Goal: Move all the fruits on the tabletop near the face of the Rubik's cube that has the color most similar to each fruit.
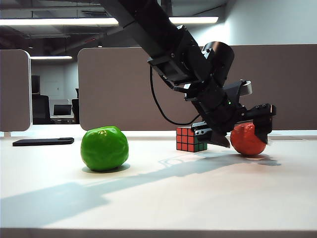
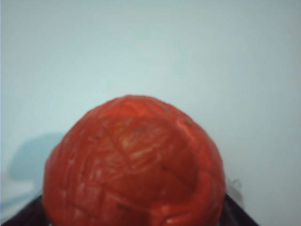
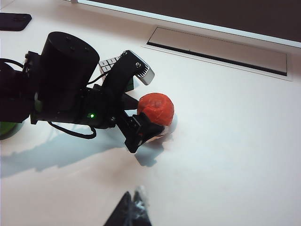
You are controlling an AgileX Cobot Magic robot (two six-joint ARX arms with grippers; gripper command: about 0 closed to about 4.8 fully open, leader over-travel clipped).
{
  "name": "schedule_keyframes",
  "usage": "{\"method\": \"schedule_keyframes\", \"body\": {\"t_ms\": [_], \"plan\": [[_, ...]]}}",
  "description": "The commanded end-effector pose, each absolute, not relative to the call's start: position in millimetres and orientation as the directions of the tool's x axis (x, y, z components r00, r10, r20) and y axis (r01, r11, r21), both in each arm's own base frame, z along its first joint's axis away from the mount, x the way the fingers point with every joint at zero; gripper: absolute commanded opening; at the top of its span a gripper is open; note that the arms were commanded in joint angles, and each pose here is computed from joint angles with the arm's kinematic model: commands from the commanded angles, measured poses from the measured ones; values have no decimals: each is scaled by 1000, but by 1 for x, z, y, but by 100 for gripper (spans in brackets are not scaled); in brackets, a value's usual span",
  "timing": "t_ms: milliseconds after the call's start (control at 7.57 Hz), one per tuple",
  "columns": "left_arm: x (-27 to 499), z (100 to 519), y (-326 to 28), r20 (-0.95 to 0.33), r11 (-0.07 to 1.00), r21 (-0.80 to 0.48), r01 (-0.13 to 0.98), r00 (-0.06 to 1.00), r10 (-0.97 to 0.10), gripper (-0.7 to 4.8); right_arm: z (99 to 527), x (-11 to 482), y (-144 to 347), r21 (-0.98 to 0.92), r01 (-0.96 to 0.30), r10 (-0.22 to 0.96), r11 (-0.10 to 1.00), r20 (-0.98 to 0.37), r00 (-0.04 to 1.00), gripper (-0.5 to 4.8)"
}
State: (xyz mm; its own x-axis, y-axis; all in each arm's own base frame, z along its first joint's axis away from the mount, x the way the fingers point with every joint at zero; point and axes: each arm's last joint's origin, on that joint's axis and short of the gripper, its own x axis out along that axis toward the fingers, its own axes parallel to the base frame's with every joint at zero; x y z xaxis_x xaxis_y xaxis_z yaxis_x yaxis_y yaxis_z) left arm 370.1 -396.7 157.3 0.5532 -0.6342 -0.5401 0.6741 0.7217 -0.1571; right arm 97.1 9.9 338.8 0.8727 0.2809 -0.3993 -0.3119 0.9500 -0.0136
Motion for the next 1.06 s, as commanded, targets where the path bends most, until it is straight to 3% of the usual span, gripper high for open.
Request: {"method": "schedule_keyframes", "body": {"t_ms": [132,661,793,925,1057], "plan": [[369,182,-394,-505,719,-137,681,577,-642,395,341,97,10,-16,-312,282,950,-386,878,-1],[370,192,-394,-453,693,-136,708,578,-679,398,341,96,10,-16,-312,282,950,-386,878,-1],[371,195,-396,-419,684,-140,716,583,-696,414,341,96,10,-16,-312,283,950,-385,879,-1],[374,197,-396,-373,681,-140,718,599,-708,479,341,96,10,-16,-312,283,950,-385,879,-1],[379,194,-396,-336,658,-153,737,587,-736,479,341,96,10,-16,-312,283,950,-385,879,-1]]}}
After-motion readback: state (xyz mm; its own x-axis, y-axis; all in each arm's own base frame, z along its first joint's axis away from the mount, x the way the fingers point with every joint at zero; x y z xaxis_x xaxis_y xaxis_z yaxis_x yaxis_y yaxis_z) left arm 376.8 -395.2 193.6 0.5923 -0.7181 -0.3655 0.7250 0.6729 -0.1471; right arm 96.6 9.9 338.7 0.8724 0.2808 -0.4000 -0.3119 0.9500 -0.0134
